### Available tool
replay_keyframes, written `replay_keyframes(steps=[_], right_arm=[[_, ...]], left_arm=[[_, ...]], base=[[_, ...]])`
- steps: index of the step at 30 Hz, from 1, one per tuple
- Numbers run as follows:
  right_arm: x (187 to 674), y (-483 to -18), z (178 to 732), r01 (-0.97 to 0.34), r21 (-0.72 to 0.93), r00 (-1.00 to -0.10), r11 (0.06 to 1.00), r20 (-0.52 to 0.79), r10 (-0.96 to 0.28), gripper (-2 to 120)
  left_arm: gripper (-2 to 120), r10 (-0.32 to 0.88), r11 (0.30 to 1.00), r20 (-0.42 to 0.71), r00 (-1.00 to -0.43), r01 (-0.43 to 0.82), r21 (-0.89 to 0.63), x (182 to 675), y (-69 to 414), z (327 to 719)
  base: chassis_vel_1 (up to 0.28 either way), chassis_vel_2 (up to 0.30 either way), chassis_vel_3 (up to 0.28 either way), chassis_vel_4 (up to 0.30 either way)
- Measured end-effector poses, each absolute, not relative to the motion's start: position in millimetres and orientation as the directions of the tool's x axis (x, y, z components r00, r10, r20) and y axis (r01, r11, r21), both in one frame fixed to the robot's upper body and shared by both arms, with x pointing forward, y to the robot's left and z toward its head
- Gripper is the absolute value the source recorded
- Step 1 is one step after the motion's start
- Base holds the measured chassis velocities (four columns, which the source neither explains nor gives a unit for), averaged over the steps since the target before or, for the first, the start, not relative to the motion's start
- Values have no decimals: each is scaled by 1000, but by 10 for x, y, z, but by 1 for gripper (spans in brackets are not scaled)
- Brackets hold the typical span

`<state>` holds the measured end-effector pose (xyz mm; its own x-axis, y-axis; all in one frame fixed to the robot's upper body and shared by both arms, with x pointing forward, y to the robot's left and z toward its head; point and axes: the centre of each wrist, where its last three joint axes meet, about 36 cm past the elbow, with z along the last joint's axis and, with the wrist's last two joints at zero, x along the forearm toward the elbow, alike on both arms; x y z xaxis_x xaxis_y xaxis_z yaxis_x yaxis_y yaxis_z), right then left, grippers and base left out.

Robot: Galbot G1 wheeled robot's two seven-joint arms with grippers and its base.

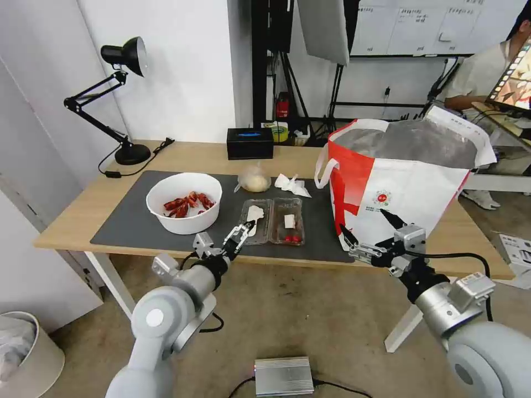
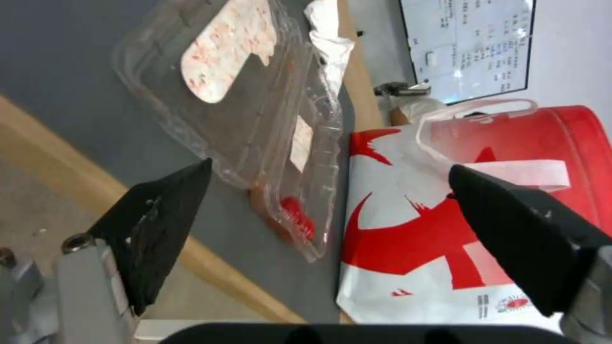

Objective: Pick up the trash from the table and place it into the takeout bag.

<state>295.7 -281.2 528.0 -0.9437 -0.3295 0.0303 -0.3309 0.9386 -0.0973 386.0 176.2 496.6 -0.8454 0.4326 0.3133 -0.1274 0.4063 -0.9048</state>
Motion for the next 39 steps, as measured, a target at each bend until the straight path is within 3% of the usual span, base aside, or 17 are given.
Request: replay_keyframes(steps=[24,39], right_arm=[[2917,-2792,5267,-323,-73,-946,944,26,-322,100],[2876,-2878,5321,-325,-87,-945,942,47,-322,100]], left_arm=[[100,433,437,370,-822,-168,-884,3932,1640,4849],[100,442,416,364,-820,-172,-893,4016,1411,4823]], base=[[0,0,0,0],[0,0,0,0]])
